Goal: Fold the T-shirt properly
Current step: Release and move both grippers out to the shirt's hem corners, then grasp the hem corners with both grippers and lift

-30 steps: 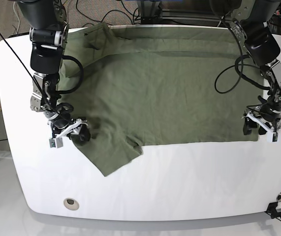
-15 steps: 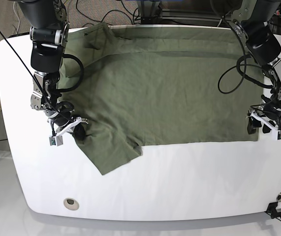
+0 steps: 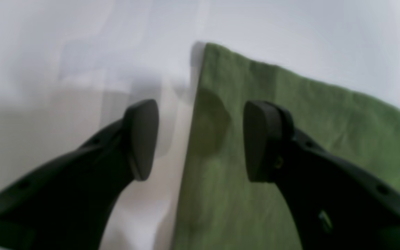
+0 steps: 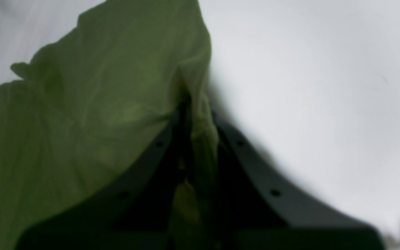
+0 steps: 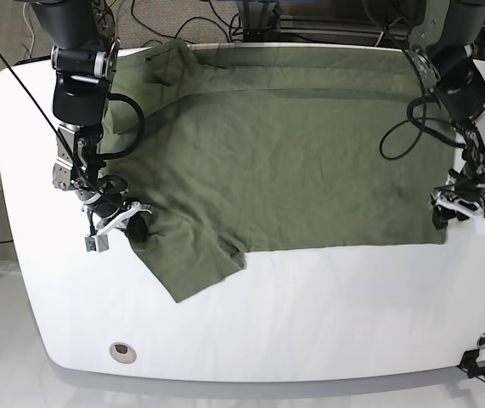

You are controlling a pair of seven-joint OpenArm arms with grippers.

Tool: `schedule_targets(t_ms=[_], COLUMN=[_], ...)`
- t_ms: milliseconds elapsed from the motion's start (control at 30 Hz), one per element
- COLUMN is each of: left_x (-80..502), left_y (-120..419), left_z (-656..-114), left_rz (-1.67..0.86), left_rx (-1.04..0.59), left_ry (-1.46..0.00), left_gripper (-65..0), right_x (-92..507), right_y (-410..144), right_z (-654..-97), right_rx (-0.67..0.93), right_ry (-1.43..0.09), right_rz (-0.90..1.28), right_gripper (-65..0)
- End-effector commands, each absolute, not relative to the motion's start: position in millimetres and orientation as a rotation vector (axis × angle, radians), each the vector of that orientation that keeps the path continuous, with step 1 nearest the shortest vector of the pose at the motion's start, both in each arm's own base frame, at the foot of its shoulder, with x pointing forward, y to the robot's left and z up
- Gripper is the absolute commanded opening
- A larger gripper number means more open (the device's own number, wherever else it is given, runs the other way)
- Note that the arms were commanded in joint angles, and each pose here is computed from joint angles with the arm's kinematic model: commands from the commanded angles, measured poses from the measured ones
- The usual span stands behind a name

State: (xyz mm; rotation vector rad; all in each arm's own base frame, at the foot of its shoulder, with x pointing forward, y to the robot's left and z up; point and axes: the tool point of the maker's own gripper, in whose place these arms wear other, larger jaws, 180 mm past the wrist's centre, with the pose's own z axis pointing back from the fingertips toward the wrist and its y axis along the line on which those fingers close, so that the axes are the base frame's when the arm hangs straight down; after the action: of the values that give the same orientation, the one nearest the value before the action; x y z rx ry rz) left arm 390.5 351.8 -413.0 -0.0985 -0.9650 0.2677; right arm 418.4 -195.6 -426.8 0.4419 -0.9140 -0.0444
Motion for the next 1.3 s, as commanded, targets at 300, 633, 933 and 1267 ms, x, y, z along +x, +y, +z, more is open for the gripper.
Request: schedule_targets(t_ms=[300,633,933,1267], left_x=[407.0,408.9,417.2,412.1], left_y=[301.9,301.5,309.5,335.6], left_z=[-410.8,-408.9,-386.0,-336.1], left_rz=[0.169,0.169,0.138,0.151], left_rx=[-0.273,-0.274,-0.232,-0.166], left_ry=[-0.968,-0.975,-1.034,-1.196], left_gripper=[-29.0,-29.1,-65.0,-65.0], right_x=[420.8,416.0,412.7,427.6], right_y=[-200.3,-201.9,-201.9,-207.2], right_z=[-422.3,-425.9,-429.1,-366.4], right_rx=[0.429,0.429,0.429,0.346], right_ry=[-0.916,-0.922,-0.915,-1.01], right_rz=[-0.027,-0.035,-0.036,0.124], right_gripper=[-65.0,-65.0,-65.0,-65.0])
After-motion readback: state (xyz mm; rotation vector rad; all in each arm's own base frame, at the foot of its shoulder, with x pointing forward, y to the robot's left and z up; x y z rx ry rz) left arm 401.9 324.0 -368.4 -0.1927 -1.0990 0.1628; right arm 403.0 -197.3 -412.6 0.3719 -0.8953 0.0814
